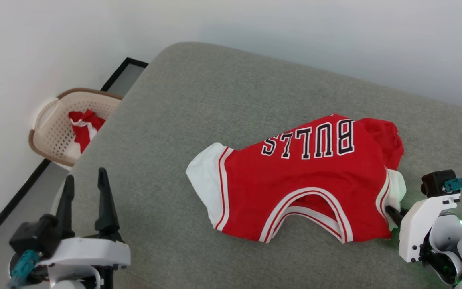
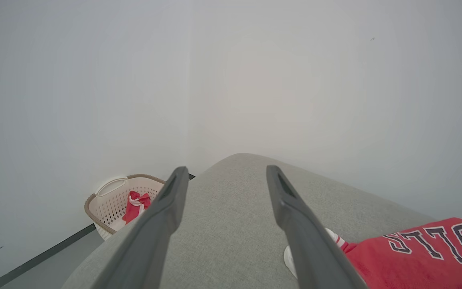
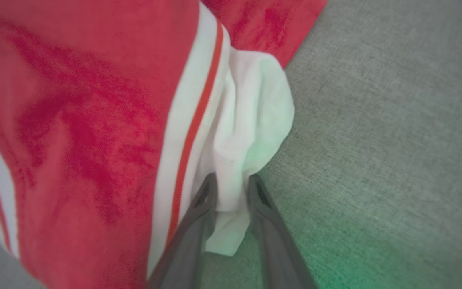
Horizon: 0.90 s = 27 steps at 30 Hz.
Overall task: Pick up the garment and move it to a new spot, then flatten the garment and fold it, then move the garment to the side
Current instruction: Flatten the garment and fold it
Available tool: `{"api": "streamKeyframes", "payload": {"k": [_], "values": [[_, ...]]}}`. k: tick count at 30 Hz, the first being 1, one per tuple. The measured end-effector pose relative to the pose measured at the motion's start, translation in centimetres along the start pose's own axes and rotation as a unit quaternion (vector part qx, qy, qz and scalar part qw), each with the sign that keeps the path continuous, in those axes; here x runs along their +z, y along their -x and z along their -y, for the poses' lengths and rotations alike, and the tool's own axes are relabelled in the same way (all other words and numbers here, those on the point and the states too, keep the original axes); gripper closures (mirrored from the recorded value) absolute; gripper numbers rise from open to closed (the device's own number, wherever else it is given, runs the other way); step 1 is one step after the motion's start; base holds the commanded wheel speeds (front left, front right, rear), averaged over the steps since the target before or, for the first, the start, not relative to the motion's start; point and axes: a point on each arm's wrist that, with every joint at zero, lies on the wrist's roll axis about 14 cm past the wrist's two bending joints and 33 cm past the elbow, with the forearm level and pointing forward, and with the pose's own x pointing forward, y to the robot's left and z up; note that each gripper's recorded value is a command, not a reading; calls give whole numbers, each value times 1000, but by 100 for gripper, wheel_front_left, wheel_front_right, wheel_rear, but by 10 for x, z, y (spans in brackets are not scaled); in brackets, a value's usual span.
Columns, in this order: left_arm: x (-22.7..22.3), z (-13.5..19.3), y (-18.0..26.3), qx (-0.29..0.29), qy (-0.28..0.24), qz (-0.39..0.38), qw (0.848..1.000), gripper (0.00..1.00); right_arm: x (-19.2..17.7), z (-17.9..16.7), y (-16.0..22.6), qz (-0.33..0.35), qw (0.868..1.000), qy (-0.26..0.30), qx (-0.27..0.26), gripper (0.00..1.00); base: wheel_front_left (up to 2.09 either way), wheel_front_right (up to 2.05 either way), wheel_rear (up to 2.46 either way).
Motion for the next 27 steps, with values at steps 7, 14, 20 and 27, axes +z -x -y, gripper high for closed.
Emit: {"api": "streamKeyframes", "payload": {"k": [7,14,20,27], "values": [[-3,-7,4,13,2,4,1000,0,7,3,-1,6,1000,-3,2,100,0,0,0],[-6,-3,3,2,0,5,1000,0,31,31,27,28,999,9,-25,100,0,0,0],[-8,5,1,-14,6,7,1000,0,42,60,67,52,997,15,-62,100,0,0,0],[-13,17,2,-41,6,2,999,0,20,96,121,48,991,1,-126,100,0,0,0]]}}
